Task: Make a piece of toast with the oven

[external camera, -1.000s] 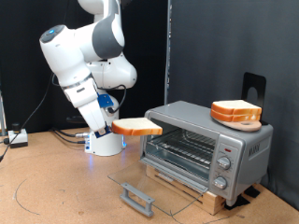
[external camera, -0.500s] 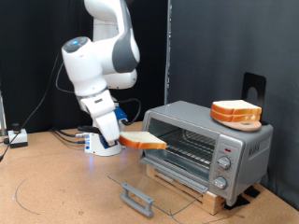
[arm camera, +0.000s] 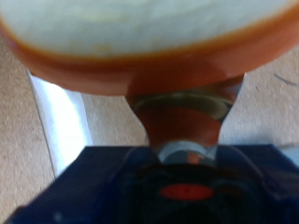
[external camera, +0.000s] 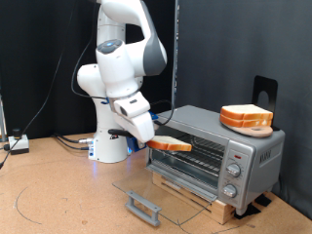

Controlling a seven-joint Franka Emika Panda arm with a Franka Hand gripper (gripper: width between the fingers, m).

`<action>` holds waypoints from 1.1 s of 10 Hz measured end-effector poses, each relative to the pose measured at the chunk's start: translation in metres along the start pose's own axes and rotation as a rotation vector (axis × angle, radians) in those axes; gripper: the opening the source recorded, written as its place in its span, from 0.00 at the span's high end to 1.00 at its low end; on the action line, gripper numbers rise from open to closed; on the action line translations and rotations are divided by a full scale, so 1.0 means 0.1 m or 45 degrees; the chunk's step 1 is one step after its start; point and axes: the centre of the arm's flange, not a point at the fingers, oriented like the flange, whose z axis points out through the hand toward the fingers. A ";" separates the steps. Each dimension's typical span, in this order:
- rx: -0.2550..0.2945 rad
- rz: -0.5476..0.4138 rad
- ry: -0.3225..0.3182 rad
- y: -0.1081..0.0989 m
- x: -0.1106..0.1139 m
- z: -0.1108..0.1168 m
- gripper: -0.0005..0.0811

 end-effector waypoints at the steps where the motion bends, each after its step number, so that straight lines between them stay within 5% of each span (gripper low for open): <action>1: -0.015 -0.006 -0.007 -0.12 0.07 0.04 0.49; 6: -0.091 -0.020 -0.043 -0.66 0.45 0.30 0.49; 11: -0.145 -0.032 -0.054 -0.75 0.60 0.37 0.49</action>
